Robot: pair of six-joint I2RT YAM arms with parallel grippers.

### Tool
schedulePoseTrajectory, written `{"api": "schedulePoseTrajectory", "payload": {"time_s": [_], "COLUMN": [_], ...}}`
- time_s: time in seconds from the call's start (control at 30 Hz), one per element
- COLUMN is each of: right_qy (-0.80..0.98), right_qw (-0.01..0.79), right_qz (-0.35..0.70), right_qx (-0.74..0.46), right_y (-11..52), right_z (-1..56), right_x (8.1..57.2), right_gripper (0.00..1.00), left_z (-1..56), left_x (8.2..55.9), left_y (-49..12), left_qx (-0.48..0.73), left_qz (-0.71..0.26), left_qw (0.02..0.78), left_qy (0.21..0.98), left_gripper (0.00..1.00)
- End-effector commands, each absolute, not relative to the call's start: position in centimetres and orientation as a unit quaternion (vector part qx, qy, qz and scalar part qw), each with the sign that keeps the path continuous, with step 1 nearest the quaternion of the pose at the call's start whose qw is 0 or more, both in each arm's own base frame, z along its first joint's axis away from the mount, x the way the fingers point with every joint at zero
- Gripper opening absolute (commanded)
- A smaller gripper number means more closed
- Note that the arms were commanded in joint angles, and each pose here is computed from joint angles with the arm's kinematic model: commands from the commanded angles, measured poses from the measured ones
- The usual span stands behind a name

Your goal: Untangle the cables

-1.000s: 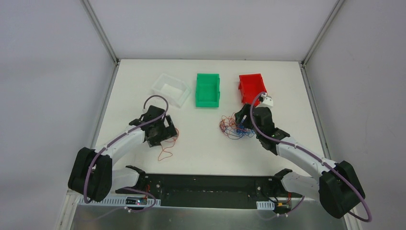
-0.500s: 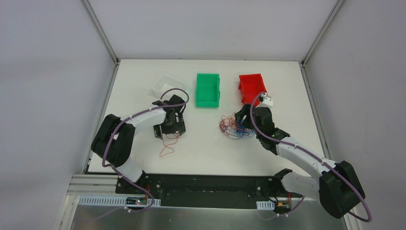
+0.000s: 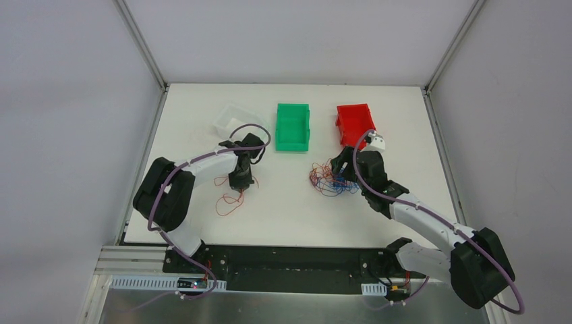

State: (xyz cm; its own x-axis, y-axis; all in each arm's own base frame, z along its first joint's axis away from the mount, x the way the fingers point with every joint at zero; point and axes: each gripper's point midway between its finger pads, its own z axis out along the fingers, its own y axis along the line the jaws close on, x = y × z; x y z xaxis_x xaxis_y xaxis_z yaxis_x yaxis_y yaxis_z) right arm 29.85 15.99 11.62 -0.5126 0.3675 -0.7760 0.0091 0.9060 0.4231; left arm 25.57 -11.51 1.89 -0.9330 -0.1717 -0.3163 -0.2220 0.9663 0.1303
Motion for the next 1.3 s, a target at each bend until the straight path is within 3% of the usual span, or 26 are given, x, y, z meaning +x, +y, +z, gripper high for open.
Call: {"api": "schedulePoseTrajectory", "payload": {"time_s": [0.0, 0.4, 0.73, 1.27], "right_qy": [0.834, 0.832, 0.821, 0.814], "right_qw": [0.501, 0.504, 0.522, 0.532], "right_qz": [0.203, 0.202, 0.196, 0.189], "right_qx": [0.109, 0.111, 0.124, 0.135], "right_y": [16.3, 16.2, 15.2, 14.5], "right_z": [13.1, 13.3, 13.9, 14.2], "right_x": [30.1, 30.1, 29.9, 29.8], "right_gripper": [0.70, 0.70, 0.70, 0.70], "left_z": [2.2, 12.9, 20.0, 19.7], "left_x": [25.0, 29.1, 36.3, 46.8], "left_y": [-9.8, -12.4, -18.9, -31.8], "left_qx": [-0.093, -0.076, -0.036, -0.001], "left_qz": [0.122, 0.034, -0.069, -0.237], "left_qw": [0.155, 0.264, 0.325, 0.292], "left_qy": [0.976, 0.961, 0.942, 0.926], "left_gripper": [0.00, 0.00, 0.00, 0.00]}}
